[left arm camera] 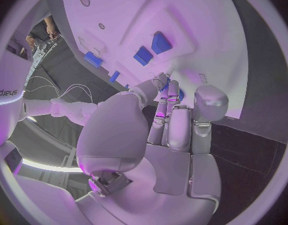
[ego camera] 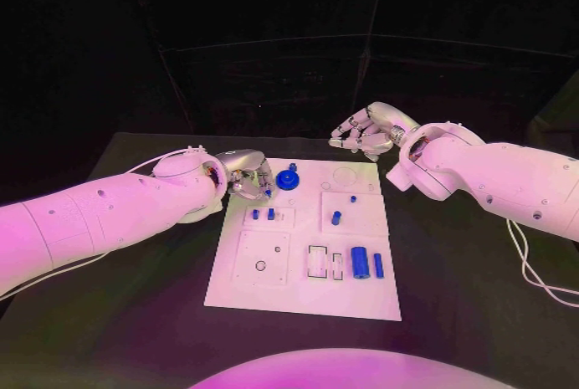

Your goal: Assemble the parts on the task board

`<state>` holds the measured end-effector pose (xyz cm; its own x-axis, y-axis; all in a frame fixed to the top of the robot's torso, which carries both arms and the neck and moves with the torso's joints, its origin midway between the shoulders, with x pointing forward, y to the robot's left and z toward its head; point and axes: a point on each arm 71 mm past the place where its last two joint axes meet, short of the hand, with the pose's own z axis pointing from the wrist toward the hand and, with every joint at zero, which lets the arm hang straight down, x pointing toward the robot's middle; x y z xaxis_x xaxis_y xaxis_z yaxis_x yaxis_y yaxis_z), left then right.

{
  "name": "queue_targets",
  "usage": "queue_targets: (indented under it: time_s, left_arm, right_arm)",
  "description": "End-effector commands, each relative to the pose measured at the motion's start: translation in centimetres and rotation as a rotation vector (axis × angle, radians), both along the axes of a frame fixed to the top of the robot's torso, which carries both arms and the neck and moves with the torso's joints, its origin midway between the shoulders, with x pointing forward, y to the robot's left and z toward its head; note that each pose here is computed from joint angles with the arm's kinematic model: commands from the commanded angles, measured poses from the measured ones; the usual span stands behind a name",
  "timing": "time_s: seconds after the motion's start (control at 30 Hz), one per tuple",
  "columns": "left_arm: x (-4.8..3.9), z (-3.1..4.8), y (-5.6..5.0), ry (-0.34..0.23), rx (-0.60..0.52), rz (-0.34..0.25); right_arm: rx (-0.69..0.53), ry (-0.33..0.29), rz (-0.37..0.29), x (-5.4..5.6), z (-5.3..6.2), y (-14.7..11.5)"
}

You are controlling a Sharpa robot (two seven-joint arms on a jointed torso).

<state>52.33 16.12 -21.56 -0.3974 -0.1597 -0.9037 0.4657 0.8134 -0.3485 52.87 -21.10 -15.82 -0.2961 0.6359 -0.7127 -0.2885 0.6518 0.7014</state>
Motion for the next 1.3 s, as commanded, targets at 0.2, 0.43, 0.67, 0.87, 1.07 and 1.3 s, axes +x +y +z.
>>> queue_targets:
  time_s: [0.2, 0.43, 0.67, 0.87, 1.07, 1.3]
  left_arm:
    - [0.06, -0.22, -0.07, 0.034, 0.018, -0.003]
    - [0.11, -0.39, 0.07, 0.051, 0.036, 0.012]
    - [0.10, -0.46, 0.08, 0.058, 0.044, 0.020]
    - [0.03, -0.47, -0.13, 0.061, 0.044, 0.014]
    - [-0.04, -0.49, -0.22, 0.064, 0.046, 0.014]
    - [0.01, -0.51, -0.17, 0.065, 0.048, 0.018]
  right_arm:
    - [0.002, -0.006, 0.011, -0.03, 0.16, 0.18]
    - [0.001, -0.006, 0.010, -0.04, 0.17, 0.15]
    - [0.001, -0.005, 0.010, -0.05, 0.17, 0.11]
    - [0.001, -0.005, 0.009, -0.05, 0.17, 0.10]
    - [-0.001, 0.001, 0.008, -0.05, 0.13, 0.09]
    - [-0.003, 0.005, 0.007, -0.06, 0.10, 0.08]
